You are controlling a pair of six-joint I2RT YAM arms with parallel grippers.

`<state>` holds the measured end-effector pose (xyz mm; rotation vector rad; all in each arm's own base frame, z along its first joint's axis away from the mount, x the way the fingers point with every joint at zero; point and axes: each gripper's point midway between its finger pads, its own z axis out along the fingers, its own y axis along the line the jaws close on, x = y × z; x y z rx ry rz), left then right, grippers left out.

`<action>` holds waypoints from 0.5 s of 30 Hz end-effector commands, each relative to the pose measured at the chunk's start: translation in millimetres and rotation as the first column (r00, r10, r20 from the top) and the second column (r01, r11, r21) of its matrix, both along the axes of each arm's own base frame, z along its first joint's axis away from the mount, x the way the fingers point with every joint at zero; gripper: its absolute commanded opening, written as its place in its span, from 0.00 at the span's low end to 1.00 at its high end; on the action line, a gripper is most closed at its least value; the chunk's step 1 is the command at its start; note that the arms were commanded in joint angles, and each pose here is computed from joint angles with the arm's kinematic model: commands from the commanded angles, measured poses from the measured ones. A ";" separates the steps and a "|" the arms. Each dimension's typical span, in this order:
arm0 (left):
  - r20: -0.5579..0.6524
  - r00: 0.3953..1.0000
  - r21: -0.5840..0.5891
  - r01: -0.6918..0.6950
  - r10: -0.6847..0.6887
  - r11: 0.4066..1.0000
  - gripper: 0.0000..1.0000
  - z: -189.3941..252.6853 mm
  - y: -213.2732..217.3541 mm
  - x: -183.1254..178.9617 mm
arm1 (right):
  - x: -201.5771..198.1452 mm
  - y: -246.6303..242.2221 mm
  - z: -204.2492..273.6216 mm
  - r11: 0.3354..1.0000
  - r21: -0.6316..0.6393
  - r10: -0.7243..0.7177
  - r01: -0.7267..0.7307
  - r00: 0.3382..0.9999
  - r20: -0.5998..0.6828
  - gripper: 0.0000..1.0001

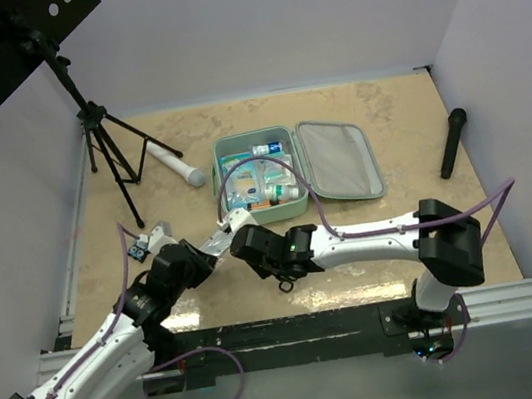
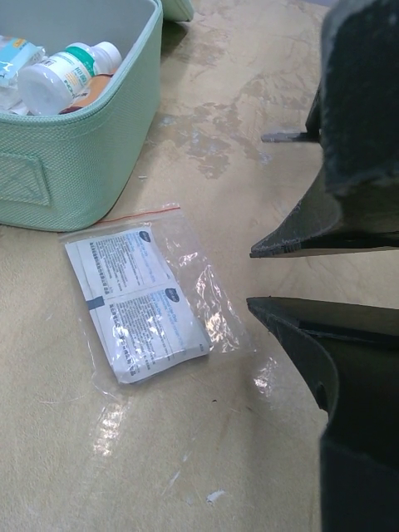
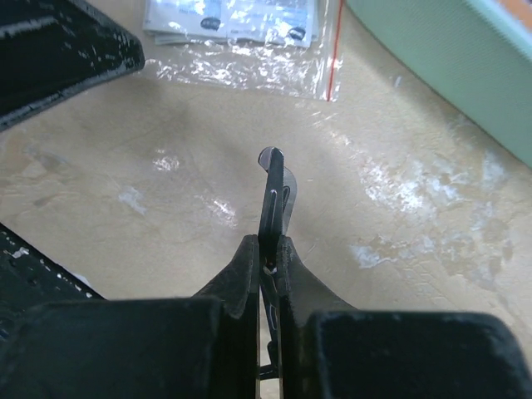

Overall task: Organize the medicine kit
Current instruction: Pick up the scissors from the center of the board, then place the scissors in the medicine box.

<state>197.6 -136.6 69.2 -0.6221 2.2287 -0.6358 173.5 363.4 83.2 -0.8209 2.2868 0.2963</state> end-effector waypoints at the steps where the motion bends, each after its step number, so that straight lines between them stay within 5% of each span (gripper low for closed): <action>1: 0.054 0.998 -0.013 0.012 -0.011 1.000 0.30 15.7 -5.3 9.0 | 31.1 -3.0 53.2 0.995 0.071 -0.082 0.076 0.993 0.083 0.00; 15: 0.090 0.996 0.006 0.017 -0.017 1.000 0.30 29.0 -5.0 15.0 | 178.3 -42.8 161.4 0.918 0.254 -0.360 0.304 0.909 0.212 0.00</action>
